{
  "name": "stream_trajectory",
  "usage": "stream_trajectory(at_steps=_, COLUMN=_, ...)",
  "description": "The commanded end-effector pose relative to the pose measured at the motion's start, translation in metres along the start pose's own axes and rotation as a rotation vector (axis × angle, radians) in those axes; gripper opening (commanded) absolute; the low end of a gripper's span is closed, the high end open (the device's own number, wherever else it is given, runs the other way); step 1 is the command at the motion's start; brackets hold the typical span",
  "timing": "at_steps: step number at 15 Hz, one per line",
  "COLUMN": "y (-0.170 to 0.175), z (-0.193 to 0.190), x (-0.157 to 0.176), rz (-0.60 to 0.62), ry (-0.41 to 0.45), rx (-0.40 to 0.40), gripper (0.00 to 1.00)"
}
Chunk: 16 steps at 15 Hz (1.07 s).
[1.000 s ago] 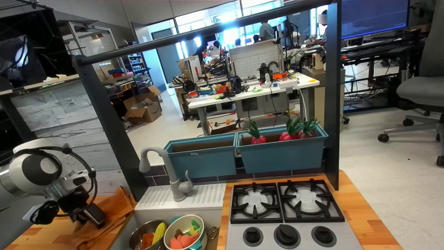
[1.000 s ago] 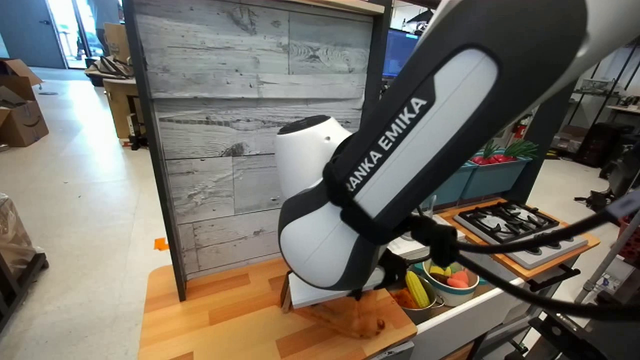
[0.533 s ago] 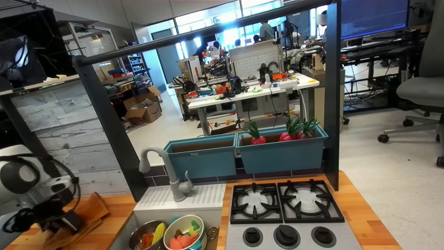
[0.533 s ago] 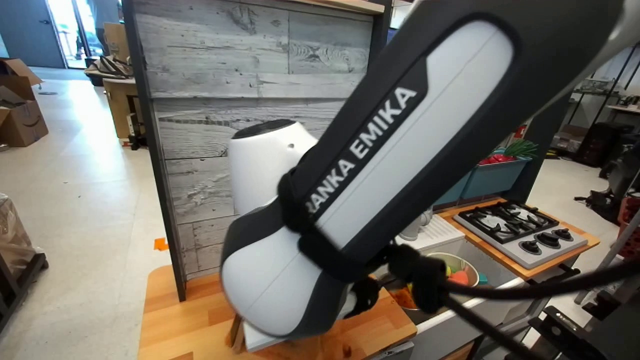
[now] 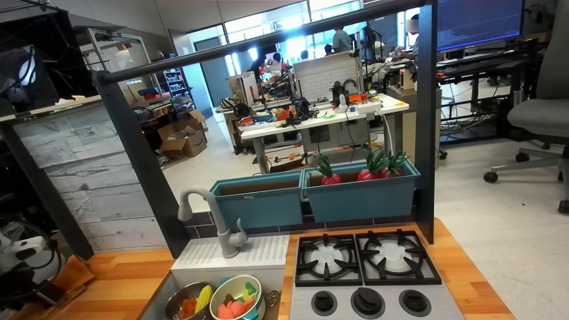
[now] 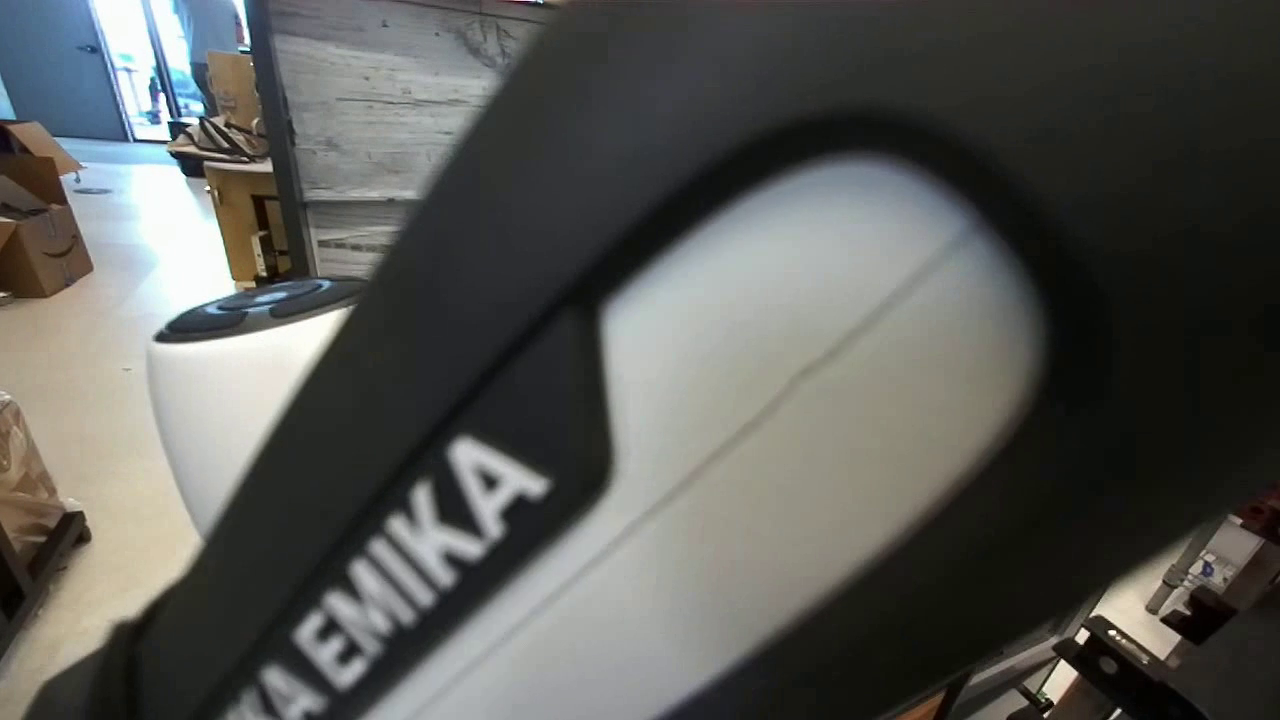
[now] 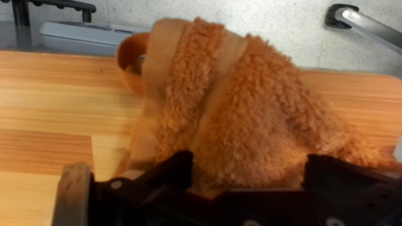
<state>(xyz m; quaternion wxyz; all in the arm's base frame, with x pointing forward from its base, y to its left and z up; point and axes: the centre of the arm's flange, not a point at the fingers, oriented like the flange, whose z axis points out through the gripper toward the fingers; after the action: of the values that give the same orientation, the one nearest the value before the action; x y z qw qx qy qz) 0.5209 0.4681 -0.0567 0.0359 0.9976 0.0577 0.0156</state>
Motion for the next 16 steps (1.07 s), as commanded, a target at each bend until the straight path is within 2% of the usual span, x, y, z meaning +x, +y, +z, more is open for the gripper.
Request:
stream_trajectory(at_steps=1, y=0.056, z=0.049, x=0.000, rz=0.063, ry=-0.094, rx=-0.109, gripper=1.00)
stream_trajectory(at_steps=5, y=0.111, z=0.027, x=-0.001, rz=0.206, ry=-0.094, rx=-0.155, gripper=1.00)
stream_trajectory(at_steps=9, y=0.201, z=0.022, x=0.008, rz=0.396, ry=-0.111, rx=-0.232, gripper=1.00)
stream_trajectory(at_steps=11, y=0.247, z=0.035, x=0.006, rz=0.491, ry=-0.145, rx=-0.272, gripper=1.00)
stream_trajectory(at_steps=12, y=0.253, z=0.041, x=0.006, rz=0.489, ry=-0.150, rx=-0.270, gripper=1.00)
stream_trajectory(at_steps=14, y=0.232, z=0.051, x=0.013, rz=0.439, ry=-0.163, rx=-0.227, gripper=1.00)
stream_trajectory(at_steps=16, y=0.189, z=0.056, x=0.021, rz=0.353, ry=-0.131, rx=-0.179, gripper=1.00)
